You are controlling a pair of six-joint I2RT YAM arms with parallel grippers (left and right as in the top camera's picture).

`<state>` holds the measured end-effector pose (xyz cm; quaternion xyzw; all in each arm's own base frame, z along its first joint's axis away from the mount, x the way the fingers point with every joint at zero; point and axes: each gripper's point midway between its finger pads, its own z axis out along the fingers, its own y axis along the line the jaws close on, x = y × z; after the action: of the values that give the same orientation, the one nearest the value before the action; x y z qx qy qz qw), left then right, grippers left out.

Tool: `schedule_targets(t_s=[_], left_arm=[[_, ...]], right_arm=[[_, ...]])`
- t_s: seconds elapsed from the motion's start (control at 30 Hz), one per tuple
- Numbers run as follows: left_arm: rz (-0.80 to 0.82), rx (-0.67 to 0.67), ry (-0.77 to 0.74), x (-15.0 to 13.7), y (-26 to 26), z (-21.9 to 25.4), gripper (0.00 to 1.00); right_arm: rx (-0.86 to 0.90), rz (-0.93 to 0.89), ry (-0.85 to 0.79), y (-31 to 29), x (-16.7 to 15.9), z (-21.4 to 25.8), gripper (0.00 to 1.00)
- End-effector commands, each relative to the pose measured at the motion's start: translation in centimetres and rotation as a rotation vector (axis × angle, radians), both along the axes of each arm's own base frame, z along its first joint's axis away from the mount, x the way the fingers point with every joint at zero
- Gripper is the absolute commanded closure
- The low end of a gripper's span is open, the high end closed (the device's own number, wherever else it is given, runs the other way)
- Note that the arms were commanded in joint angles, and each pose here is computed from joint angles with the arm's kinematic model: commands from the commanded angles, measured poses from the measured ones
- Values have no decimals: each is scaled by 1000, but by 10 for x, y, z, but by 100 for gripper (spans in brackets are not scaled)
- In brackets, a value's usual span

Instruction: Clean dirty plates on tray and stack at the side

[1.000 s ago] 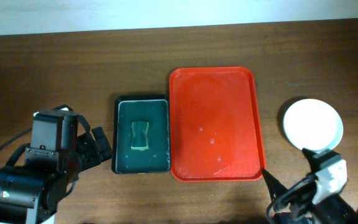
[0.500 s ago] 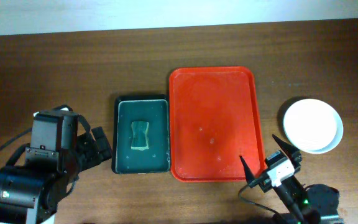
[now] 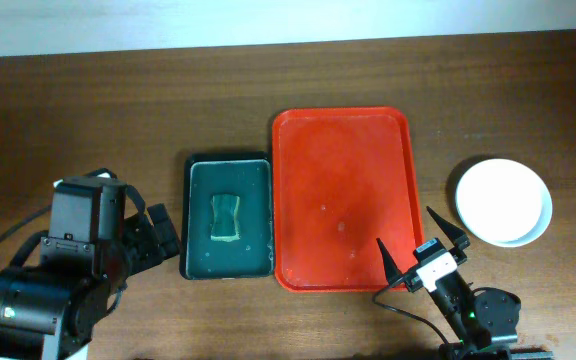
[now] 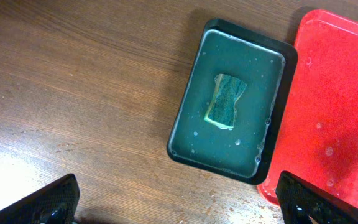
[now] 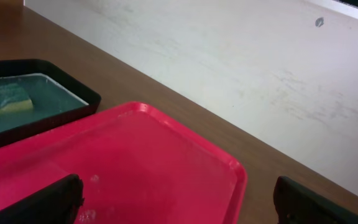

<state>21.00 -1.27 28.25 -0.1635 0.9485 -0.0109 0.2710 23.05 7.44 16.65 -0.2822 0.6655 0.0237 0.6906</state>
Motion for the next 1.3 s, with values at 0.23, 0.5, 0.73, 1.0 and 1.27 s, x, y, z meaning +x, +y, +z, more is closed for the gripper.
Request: schedule_targets(t_s=[0.23,0.5,0.73,1.0,1.27], left_arm=[[21,3,-9,0,3,2,1],[30,19,-29,1,7,5,1],[-110,71,-465,39,1,47,1],[-242,64,-780,34,-8,-1,1],[-248,105,-979,20,-6,-56,1]], right_arm=[[1,11,-5,2,-1,-2,2],[1,11,-5,2,-1,-2,2],[1,11,-5,2,-1,-2,2],[1,11,-5,2,-1,-2,2],[1,11,-5,2,-1,-2,2]])
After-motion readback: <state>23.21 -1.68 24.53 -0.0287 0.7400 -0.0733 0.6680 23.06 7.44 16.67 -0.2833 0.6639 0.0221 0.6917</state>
